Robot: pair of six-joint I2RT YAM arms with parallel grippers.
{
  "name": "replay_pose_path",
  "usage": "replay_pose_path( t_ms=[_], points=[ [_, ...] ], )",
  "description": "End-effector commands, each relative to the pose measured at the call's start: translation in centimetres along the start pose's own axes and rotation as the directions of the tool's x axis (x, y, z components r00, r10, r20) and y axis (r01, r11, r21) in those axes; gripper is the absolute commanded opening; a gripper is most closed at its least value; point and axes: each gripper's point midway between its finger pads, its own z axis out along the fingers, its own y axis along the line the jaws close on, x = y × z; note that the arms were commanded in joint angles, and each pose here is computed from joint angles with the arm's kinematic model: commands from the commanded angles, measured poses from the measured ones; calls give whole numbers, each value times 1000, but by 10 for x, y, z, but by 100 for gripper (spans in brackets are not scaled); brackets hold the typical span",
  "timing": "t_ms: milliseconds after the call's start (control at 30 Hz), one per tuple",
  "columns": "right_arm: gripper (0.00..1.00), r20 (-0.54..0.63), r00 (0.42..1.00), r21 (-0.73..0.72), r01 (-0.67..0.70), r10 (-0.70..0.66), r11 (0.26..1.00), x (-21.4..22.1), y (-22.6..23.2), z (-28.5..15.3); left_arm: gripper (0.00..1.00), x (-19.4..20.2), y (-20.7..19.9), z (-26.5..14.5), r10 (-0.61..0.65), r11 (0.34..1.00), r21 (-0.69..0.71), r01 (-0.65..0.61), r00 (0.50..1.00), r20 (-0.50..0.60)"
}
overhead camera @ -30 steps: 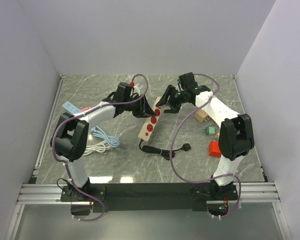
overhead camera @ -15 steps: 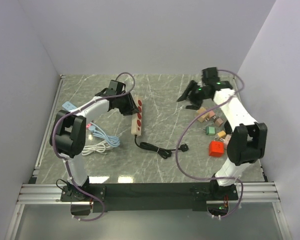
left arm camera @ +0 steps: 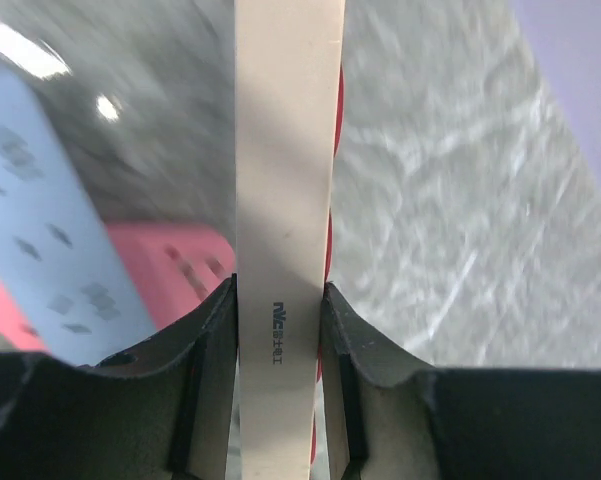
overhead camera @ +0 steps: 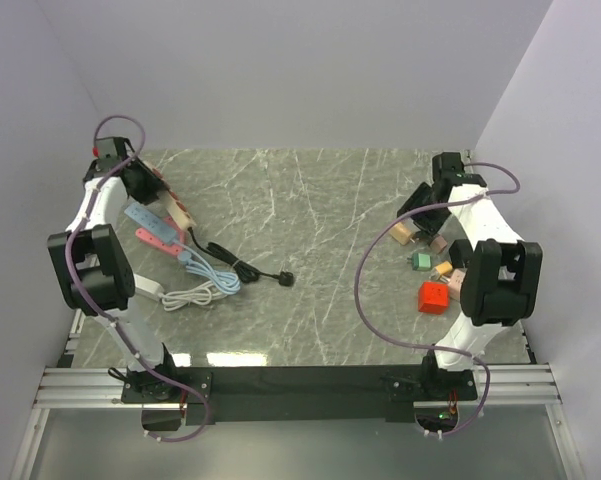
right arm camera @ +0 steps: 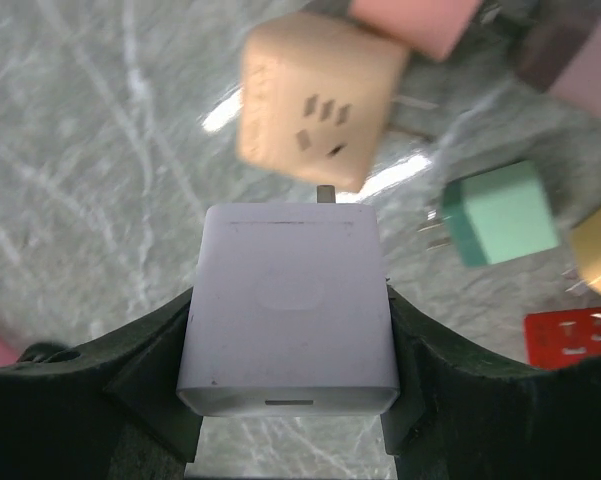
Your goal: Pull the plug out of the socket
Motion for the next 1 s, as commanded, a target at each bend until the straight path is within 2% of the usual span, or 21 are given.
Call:
replay_pose_path(
  t_ms=[0, 233, 333, 367, 400, 467, 533, 567, 667, 700, 733, 767, 833, 967],
  points=[
    [0, 98, 993, 91, -72, 63, 993, -25, -23, 6, 0, -25, -6, 1, 37, 999, 5, -37, 999, 39],
    [0, 77, 993, 162, -99, 88, 982, -22, -45, 7, 1, -31, 24, 34, -26, 999, -41, 25, 1000, -15],
    [0, 109, 989, 174, -123, 105, 977, -13, -61, 4, 25, -28, 32, 40, -43, 998, -47, 41, 999, -26],
    [0, 125, 985, 162, -134, 115, 978, -15, -61, 6, 36, -28, 33, 43, -50, 998, -45, 49, 998, -29],
    [5, 108, 986, 176, -146, 129, 973, -11, -68, 12, 53, -29, 35, 43, -57, 997, -48, 56, 998, -28],
    [8, 91, 986, 182, -156, 142, 971, -10, -70, 19, 66, -28, 31, 43, -54, 998, -24, 53, 998, -25],
    [12, 78, 985, 197, -168, 156, 966, -11, -74, 29, 74, -27, 29, 43, -56, 998, -12, 56, 998, -29],
    [15, 76, 983, 193, -177, 165, 965, -12, -73, 31, 83, -26, 28, 41, -58, 998, -10, 58, 998, -32],
    [42, 98, 979, 178, -196, 181, 964, -17, -74, 32, 92, -27, 24, 33, -45, 999, 0, 45, 999, -28],
    [61, 112, 977, 163, -196, 179, 967, -20, -71, 27, 93, -26, 24, 31, -43, 999, 6, 43, 999, -29],
    [69, 126, 976, 153, -197, 178, 969, -24, -69, 24, 95, -29, 18, 23, -38, 999, 22, 39, 999, -13],
    [75, 134, 976, 153, -191, 171, 970, -25, -69, 21, 99, -28, 14, 18, -38, 998, 43, 39, 999, -16],
    [88, 154, 975, 143, -182, 159, 973, -33, -63, 11, 99, -28, 4, 5, -37, 996, 87, 37, 999, 1],
    [93, 163, 977, 144, -162, 138, 976, -36, -62, -5, 100, -16, -9, -16, -14, 991, 131, 16, 1000, -14]
  ],
)
